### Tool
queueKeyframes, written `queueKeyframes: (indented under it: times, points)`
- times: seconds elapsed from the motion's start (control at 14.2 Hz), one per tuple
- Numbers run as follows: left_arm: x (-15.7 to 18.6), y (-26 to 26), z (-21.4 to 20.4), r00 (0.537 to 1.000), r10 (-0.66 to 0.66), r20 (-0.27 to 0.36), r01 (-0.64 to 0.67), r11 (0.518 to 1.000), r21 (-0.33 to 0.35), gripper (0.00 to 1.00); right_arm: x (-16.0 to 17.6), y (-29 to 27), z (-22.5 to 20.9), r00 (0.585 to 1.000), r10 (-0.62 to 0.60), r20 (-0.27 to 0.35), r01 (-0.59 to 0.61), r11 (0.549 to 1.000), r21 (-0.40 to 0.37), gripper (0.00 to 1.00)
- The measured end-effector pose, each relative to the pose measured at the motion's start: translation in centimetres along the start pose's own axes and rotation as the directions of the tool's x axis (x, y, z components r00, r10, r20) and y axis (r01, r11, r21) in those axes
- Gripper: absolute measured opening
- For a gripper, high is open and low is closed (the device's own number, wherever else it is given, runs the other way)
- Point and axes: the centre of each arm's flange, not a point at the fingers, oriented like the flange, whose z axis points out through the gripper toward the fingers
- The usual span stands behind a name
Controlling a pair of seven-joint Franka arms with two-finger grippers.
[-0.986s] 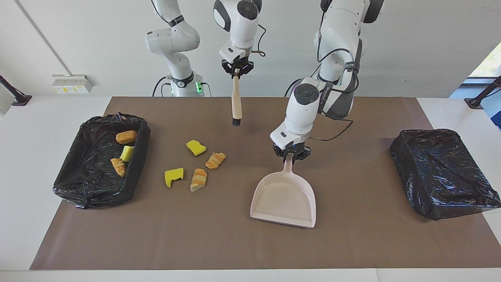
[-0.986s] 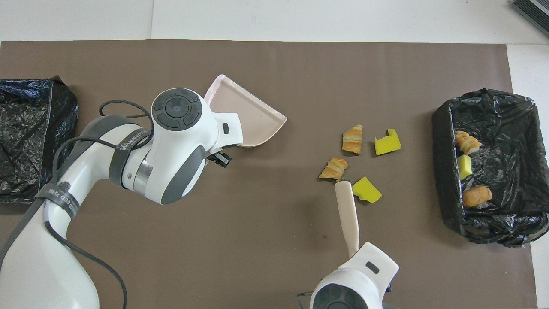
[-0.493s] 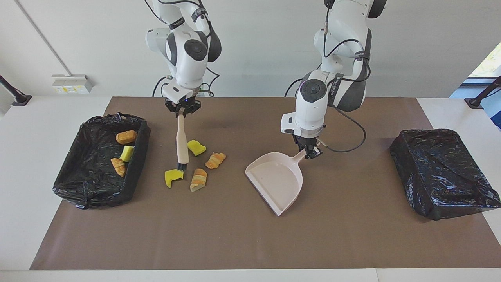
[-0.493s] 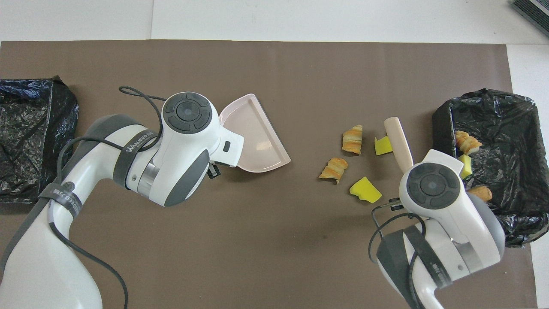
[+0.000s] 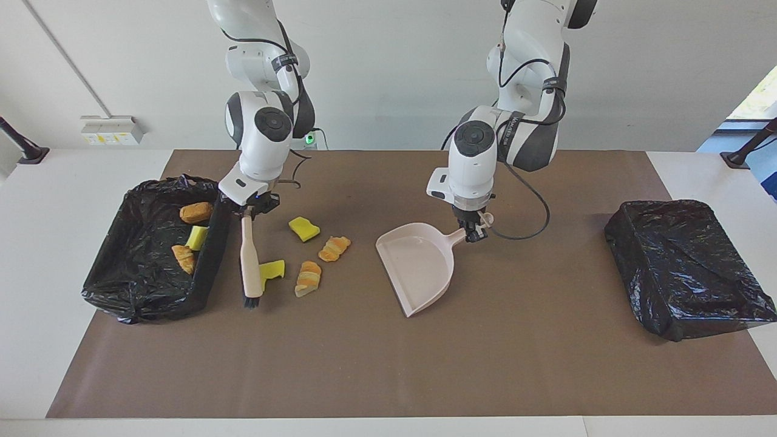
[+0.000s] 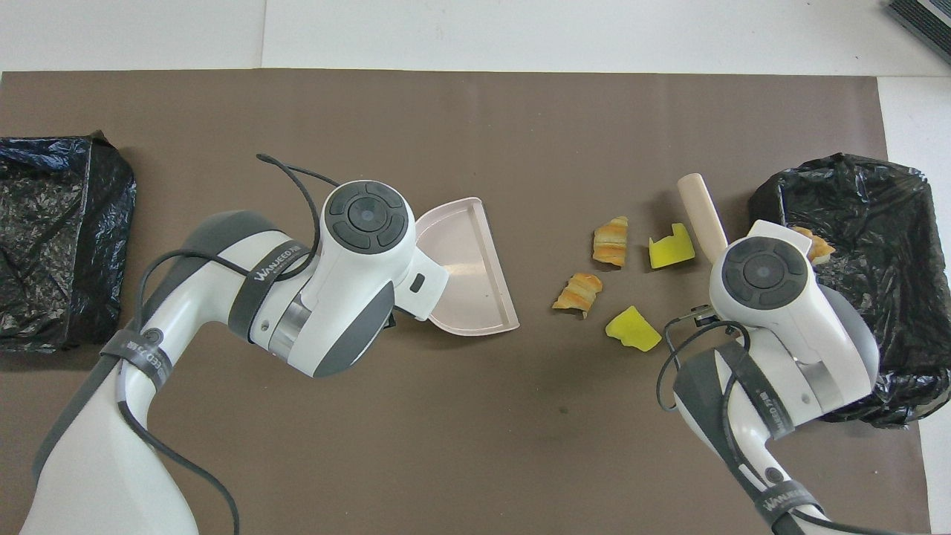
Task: Sweep and dump trash in bin
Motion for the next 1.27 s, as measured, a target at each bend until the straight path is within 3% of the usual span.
queueKeyframes:
  times: [0.28, 0.77, 1.27]
  points:
    - [0.6, 1.8, -0.1, 1.0, 0.03, 0.01, -0.03, 1.0, -0.002, 0.32, 0.3, -0.3, 1.7, 1.0, 0.001, 0.029, -0.001, 1.0, 0.019, 0.26]
    - [0.1, 2.3, 0.1, 0.999, 0.03, 0.016, -0.03, 1.0, -0.006, 0.32, 0.1, -5.2, 2.6, 0.991, 0.054, 0.123, -0.083, 0.966, 0.243, 0.26]
    - [-0.5, 2.8, 0.7, 1.0, 0.014, 0.006, -0.014, 1.0, 0.004, 0.32, -0.9, -14.8, -1.0, 0.99, -0.035, 0.137, -0.023, 0.916, 0.401, 0.26]
